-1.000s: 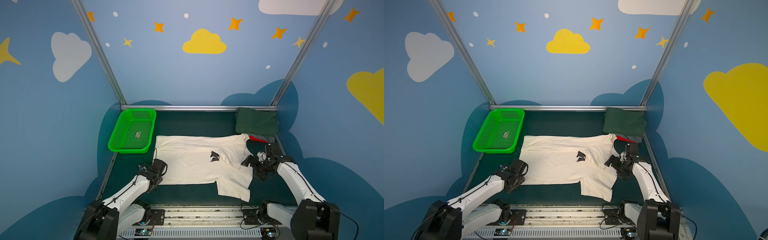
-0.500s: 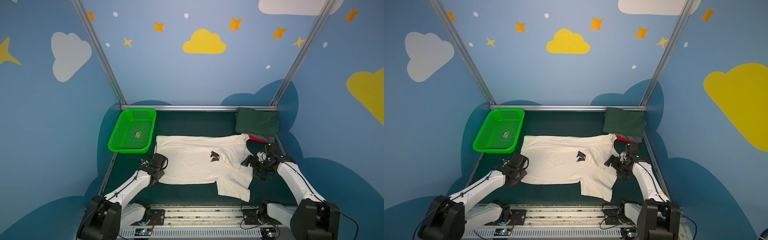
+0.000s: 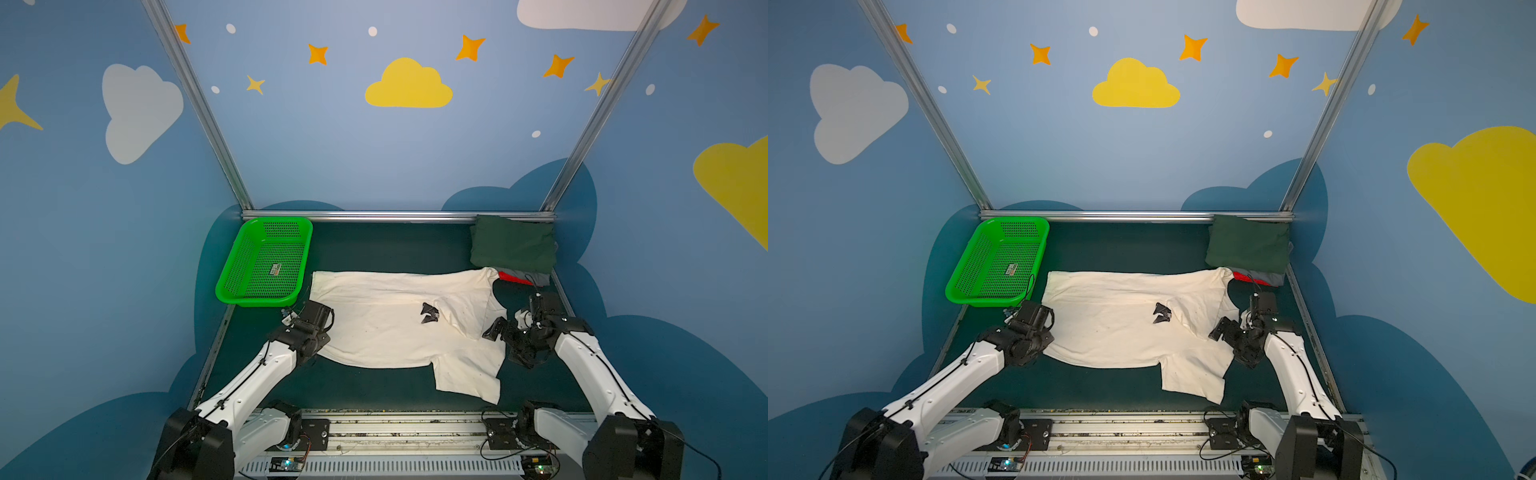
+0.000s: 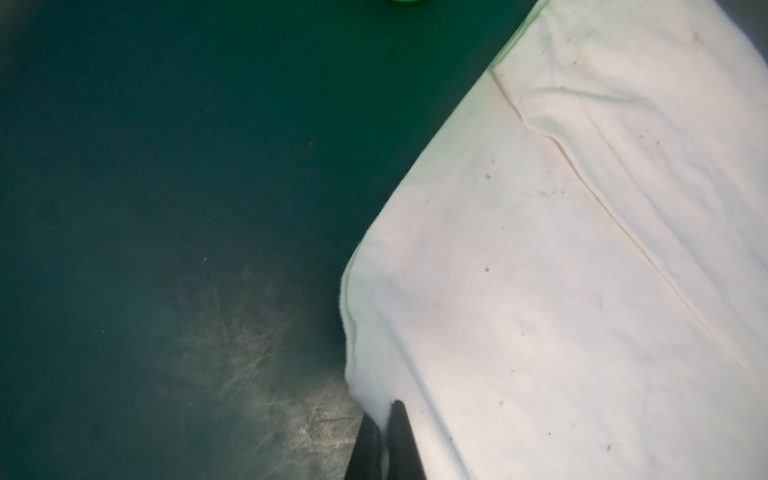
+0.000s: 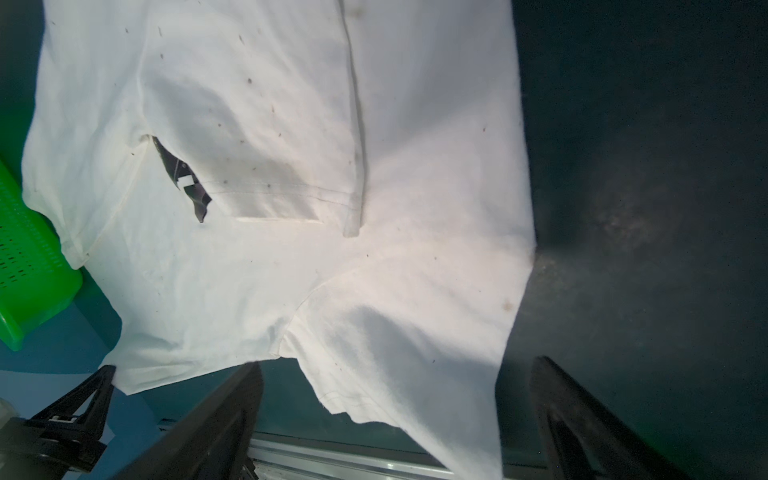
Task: Fold and stack the t-shirts
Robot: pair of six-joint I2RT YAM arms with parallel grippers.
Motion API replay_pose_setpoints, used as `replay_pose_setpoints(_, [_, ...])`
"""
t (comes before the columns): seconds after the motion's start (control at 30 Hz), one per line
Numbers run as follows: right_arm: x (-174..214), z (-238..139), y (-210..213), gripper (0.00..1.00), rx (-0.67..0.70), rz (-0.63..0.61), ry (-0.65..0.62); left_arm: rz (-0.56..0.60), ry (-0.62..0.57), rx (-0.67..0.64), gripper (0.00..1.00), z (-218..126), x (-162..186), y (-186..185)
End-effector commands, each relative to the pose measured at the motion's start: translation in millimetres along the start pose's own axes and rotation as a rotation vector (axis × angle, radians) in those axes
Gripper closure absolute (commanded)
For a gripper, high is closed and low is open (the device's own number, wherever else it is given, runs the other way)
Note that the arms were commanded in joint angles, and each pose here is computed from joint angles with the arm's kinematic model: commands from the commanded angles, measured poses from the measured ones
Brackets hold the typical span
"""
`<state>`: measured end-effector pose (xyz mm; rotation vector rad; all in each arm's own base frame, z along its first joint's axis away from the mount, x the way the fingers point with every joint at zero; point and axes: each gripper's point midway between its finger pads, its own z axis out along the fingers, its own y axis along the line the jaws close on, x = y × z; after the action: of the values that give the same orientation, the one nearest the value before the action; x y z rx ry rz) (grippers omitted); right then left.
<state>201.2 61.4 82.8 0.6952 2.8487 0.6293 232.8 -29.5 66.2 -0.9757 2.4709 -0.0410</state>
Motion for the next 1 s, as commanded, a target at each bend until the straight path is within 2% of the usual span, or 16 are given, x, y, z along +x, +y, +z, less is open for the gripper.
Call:
replay_pose_setpoints(0.0, [10.1, 0.2, 3.7, 0.02, -0.009, 0.005, 0.014, 0.019, -0.012, 0.001, 0.97, -5.1, -5.8, -1.7])
replay_pose_setpoints(0.5, [43.4, 39.7, -12.9, 0.03, 0.118, -0.027, 0.087, 0.014, -0.006, 0.035, 0.97, -3.0, -3.9, -7.0])
replay_pose_setpoints(0.67, [46.4, 48.5, -20.9, 0.03, 0.169, -0.033, 0.104, 0.014, 0.003, 0.031, 0.97, -1.2, -2.6, -7.1])
replay_pose_setpoints(0.97, [46.7, 61.8, -23.2, 0.03, 0.182, -0.032, 0.114, 0.007, 0.003, 0.028, 0.97, -1.6, -2.0, -3.6])
